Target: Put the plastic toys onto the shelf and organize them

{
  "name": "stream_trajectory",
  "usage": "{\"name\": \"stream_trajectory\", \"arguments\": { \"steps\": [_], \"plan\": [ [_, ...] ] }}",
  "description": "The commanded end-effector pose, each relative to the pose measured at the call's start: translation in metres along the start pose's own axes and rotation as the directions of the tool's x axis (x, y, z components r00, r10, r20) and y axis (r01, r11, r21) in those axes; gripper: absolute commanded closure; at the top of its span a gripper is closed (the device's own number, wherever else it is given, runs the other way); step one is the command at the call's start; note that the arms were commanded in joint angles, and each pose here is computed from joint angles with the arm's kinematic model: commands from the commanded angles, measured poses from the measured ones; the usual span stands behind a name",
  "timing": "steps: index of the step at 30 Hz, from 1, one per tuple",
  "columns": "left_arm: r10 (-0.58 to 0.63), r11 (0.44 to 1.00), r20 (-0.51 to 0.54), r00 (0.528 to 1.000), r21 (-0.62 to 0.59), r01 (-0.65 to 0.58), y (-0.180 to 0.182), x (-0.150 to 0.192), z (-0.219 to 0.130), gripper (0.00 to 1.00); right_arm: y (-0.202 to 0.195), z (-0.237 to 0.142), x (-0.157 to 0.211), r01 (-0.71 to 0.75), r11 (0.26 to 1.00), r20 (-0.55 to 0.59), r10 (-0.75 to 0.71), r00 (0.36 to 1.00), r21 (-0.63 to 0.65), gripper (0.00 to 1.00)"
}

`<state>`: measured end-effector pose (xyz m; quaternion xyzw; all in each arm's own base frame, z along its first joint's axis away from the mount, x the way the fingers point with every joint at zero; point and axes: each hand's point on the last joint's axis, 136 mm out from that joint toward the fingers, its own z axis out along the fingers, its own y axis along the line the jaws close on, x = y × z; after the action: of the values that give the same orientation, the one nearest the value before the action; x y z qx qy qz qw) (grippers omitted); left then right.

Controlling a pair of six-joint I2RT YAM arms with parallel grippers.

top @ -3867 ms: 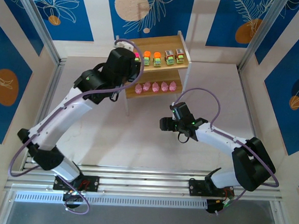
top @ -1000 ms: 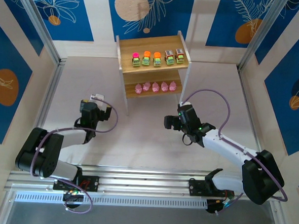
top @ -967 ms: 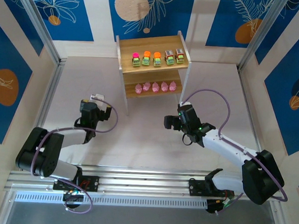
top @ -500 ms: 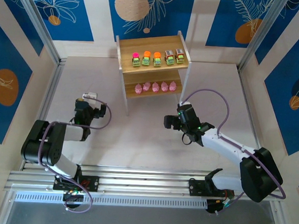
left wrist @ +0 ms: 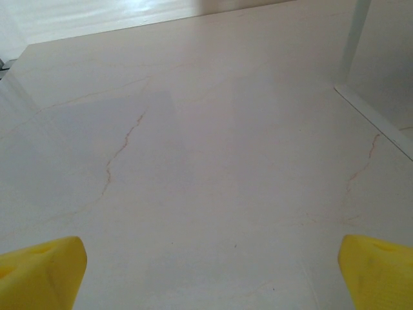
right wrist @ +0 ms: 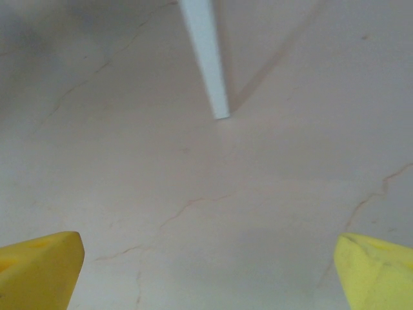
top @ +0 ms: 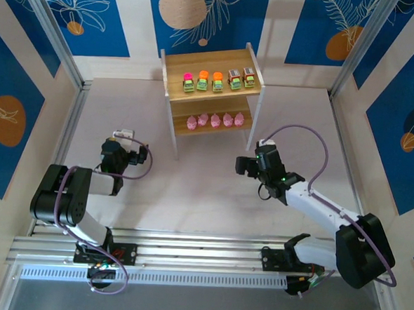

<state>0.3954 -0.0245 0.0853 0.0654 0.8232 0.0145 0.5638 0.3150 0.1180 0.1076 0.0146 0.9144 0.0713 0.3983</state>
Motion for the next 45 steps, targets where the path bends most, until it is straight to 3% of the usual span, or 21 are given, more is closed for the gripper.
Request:
{"name": "stream_trajectory", "arguments": {
  "steps": [1, 7, 9, 15, 26, 30, 34, 38, 45],
  "plan": [
    [-0.024, 1.000, 0.033, 0.999, 0.019, 0.023, -0.002, -0.006, 0.000, 0.00, -0.015, -0.002, -0.021, -0.007, 0.998, 0.050, 0.004, 0.999, 0.060, 0.01],
    [-0.025, 1.000, 0.033, 0.999, 0.018, 0.024, -0.001, -0.006, -0.001, 0.00, -0.048, 0.009, -0.041, -0.004, 0.979, 0.068, -0.010, 0.998, 0.204, 0.01],
    [-0.025, 1.000, 0.032, 0.999, 0.019, 0.024, -0.002, -0.006, 0.000, 0.00, -0.053, 0.015, -0.048, -0.001, 0.981, 0.064, -0.012, 0.998, 0.196, 0.01],
    [-0.024, 1.000, 0.032, 0.999, 0.019, 0.024, -0.002, -0.006, -0.001, 0.00, -0.045, 0.029, -0.079, 0.141, 0.977, 0.206, -0.173, 0.963, 0.162, 0.01],
    [-0.025, 1.000, 0.032, 0.999, 0.019, 0.024, -0.002, -0.006, 0.000, 0.00, -0.068, 0.085, -0.068, 0.251, 0.942, 0.187, -0.294, 0.937, 0.223, 0.01],
    [-0.025, 1.000, 0.031, 0.999, 0.019, 0.024, -0.002, -0.006, -0.001, 0.00, -0.082, 0.078, -0.069, 0.161, 0.972, 0.204, -0.195, 0.959, 0.171, 0.01],
    [-0.025, 1.000, 0.032, 0.999, 0.019, 0.024, -0.002, -0.006, -0.001, 0.00, -0.101, 0.061, -0.064, 0.023, 0.999, 0.292, -0.030, 0.956, 0.027, 0.01],
    [-0.025, 1.000, 0.033, 0.999, 0.017, 0.025, -0.001, -0.006, 0.000, 0.00, -0.089, 0.061, -0.062, 0.068, 0.996, 0.290, -0.047, 0.956, -0.063, 0.01],
    [-0.025, 1.000, 0.033, 0.999, 0.019, 0.024, -0.002, -0.006, 0.000, 0.00, -0.084, 0.060, -0.061, 0.086, 0.992, 0.294, -0.054, 0.954, -0.097, 0.01]
  ]
}}
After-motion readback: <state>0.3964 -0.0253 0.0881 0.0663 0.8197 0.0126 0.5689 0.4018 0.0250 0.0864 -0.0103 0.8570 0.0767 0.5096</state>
